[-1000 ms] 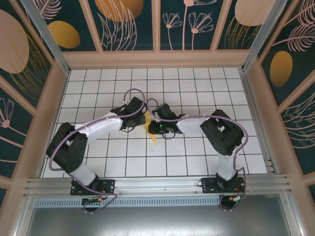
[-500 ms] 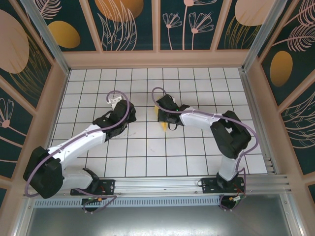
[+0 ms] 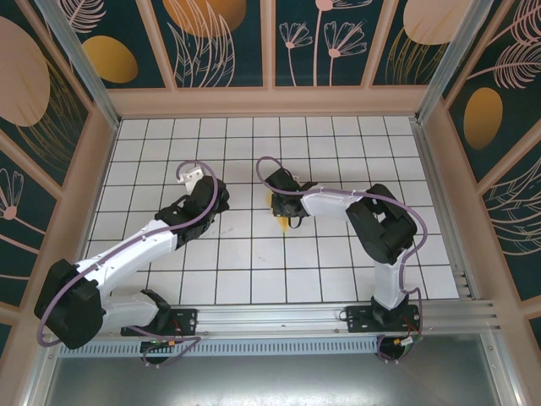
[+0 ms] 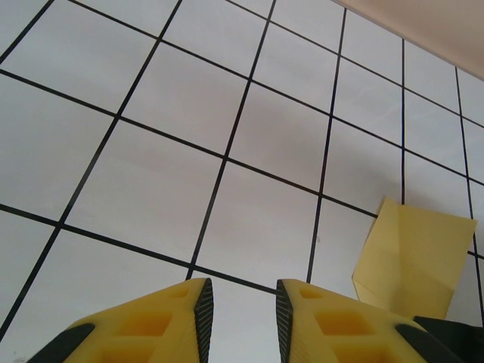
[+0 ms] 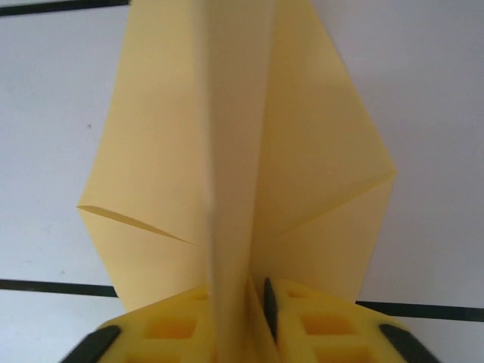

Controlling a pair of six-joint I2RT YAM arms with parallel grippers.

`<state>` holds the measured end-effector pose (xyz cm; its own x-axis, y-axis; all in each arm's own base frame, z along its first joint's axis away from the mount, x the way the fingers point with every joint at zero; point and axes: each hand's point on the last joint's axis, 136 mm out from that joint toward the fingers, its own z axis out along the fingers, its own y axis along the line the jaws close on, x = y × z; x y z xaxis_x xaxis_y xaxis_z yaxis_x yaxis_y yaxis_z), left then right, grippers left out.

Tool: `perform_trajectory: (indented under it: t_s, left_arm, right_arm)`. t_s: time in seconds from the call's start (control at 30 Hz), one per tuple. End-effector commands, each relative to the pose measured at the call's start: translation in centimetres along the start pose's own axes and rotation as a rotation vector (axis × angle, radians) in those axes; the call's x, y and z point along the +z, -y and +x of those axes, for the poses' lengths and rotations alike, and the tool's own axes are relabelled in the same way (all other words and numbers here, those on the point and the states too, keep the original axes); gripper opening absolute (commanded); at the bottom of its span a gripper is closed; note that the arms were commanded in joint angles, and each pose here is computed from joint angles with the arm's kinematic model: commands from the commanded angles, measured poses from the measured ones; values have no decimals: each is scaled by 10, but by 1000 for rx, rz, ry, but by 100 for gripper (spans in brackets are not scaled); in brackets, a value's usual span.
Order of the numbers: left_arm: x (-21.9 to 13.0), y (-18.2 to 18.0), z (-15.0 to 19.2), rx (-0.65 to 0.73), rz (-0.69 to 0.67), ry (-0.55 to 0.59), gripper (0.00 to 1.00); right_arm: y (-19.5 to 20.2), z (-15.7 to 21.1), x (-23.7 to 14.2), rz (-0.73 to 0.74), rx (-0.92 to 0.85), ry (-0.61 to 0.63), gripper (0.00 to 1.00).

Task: Fold a paper plane with a square sheet of paper (pick it up from the middle)
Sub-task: Move the paper plane to the center of the table, then reset both arms

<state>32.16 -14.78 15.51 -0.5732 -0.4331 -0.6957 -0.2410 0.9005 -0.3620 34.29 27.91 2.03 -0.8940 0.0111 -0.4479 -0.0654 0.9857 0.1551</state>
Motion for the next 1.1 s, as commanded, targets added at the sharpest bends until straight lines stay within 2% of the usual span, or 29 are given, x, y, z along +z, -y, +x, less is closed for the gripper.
perform_trajectory:
  t_s: [0.0, 0.23, 0.37, 0.43, 0.53, 0.57, 0.63, 0.7, 0.77, 0.9, 1.0, 1.07]
  left_arm:
    - [-1, -5, -7, -22, -15, 33, 32]
    - [-4, -13, -20, -6, -59, 103, 32]
    - [-10, -21, -34, 10, -105, 170, 35]
    - [-14, -27, -42, 18, -135, 215, 40]
    - [-20, -39, -52, 40, -184, 292, 54]
    - [-23, -43, -56, 48, -195, 318, 60]
    - [-27, -53, -63, 65, -230, 380, 74]
    - [-31, -69, -69, 88, -291, 450, 88]
    - [-35, -86, -77, 110, -372, 513, 97]
    - [-24, -116, -92, 160, -490, 548, 99]
    - [-4, -134, -93, 200, -535, 548, 99]
    - [4, -135, -98, 221, -539, 548, 99]
  right_arm:
    - [-9, -14, -23, -23, 2, 17, 31]
    - [-5, -55, -86, -57, 8, 186, 54]
    - [18, -84, -132, -34, 52, 355, 59]
    - [43, -96, -155, 41, 96, 462, 62]
    - [96, -110, -184, 195, 183, 617, 65]
    - [118, -113, -192, 262, 212, 671, 70]
    - [160, -114, -201, 395, 226, 739, 72]
    - [207, -109, -200, 538, 245, 783, 75]
    - [247, -103, -190, 603, 295, 772, 77]
    - [286, -92, -154, 554, 243, 699, 77]
    - [289, -91, -138, 479, 138, 758, 77]
    - [286, -89, -130, 413, 90, 804, 77]
